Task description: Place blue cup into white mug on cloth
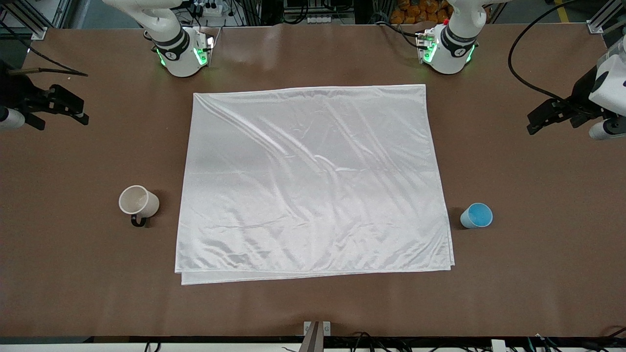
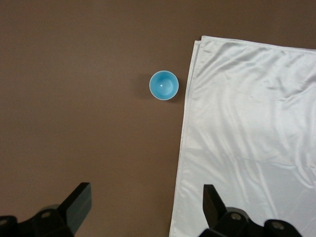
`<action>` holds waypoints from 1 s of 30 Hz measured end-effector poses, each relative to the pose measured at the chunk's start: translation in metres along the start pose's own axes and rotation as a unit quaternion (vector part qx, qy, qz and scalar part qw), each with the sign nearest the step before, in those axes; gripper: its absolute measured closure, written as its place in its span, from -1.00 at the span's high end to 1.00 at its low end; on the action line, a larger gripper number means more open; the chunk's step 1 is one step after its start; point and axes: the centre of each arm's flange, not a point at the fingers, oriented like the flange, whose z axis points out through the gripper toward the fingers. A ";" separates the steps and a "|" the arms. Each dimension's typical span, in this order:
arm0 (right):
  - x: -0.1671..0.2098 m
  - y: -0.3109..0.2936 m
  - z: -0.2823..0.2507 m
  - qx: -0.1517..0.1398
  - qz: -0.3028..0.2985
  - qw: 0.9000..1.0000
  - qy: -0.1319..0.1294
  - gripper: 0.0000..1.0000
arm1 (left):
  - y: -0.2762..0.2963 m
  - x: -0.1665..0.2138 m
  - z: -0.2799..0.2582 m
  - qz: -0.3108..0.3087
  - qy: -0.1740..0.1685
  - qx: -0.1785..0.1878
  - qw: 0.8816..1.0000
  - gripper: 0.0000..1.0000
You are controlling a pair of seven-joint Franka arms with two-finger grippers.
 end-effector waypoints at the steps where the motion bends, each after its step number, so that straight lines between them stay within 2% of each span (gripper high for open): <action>1: 0.000 0.000 0.000 0.000 0.000 1.000 0.001 1.00 | 0.000 0.000 0.000 0.000 0.000 0.000 1.000 1.00; 11: 0.000 0.003 0.001 -0.012 0.001 1.000 -0.002 1.00 | 0.000 0.000 0.001 0.000 -0.001 0.000 1.000 1.00; 30: 0.001 0.006 0.004 -0.013 0.003 1.000 -0.005 1.00 | -0.009 0.019 0.020 -0.010 0.002 -0.004 1.000 1.00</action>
